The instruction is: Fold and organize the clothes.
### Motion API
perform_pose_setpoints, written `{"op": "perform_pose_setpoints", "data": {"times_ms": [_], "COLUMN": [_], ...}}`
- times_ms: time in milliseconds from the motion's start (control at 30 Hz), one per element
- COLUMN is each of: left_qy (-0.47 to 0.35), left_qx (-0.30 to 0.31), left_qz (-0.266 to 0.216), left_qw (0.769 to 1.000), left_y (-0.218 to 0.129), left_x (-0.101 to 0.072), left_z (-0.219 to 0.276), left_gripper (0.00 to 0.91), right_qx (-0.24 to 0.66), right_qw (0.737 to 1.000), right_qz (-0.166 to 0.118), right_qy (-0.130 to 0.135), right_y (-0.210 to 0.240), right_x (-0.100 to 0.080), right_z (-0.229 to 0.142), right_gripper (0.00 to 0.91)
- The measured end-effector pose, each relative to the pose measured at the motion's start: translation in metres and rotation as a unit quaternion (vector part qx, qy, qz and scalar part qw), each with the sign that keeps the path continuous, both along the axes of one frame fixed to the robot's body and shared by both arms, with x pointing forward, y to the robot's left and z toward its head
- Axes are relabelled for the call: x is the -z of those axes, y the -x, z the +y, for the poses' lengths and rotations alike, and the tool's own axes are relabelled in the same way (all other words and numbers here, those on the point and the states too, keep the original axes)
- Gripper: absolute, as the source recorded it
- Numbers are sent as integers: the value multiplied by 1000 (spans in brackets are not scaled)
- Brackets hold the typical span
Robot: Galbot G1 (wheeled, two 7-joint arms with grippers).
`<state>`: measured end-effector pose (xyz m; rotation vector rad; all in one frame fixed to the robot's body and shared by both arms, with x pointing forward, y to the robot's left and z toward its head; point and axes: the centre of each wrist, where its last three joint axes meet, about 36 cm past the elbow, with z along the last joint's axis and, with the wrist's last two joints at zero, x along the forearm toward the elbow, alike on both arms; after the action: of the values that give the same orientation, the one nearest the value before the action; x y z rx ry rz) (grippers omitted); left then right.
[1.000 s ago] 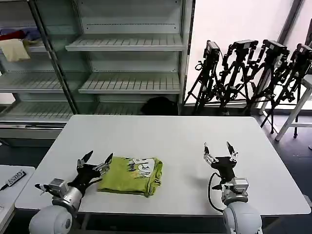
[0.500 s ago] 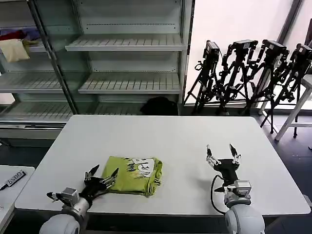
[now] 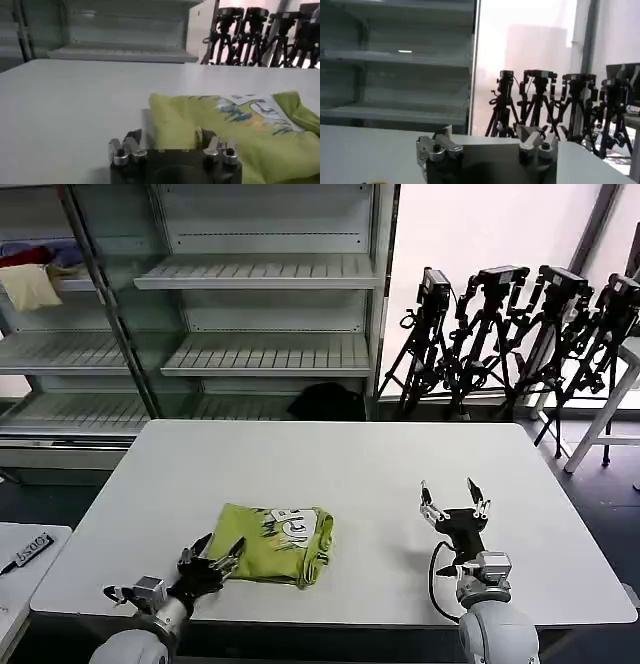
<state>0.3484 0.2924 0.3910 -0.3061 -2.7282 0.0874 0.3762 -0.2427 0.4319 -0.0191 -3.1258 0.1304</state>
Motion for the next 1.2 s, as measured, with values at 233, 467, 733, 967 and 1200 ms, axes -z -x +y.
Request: {"op": "perform_pose_setpoints", "data": {"times_ms": [233, 467, 733, 967, 1200], "left_qy": [37, 60, 51, 11, -84], "left_qx": [-1, -1, -16, -40, -72], "left_qz": [16, 23, 2, -46, -80], "left_qw": [999, 998, 999, 998, 991], "left_y": [-4, -5, -7, -12, -15], "left_x": [-1, -1, -4, -16, -39], "left_z": [4, 4, 7, 33, 100], "left_gripper": [20, 10, 0, 0, 0], "right_qx": [0, 0, 1, 1, 1], "right_qw": [1000, 1000, 1000, 1000, 1000], "right_qz": [1, 2, 5, 6, 5], "right_qy": [1, 0, 1, 3, 5], "right_y": [-1, -3, -3, -4, -4], "right_x": [1, 2, 6, 8, 9], "right_z": [0, 2, 1, -2, -5], "right_gripper": [907, 907, 907, 907, 907]}}
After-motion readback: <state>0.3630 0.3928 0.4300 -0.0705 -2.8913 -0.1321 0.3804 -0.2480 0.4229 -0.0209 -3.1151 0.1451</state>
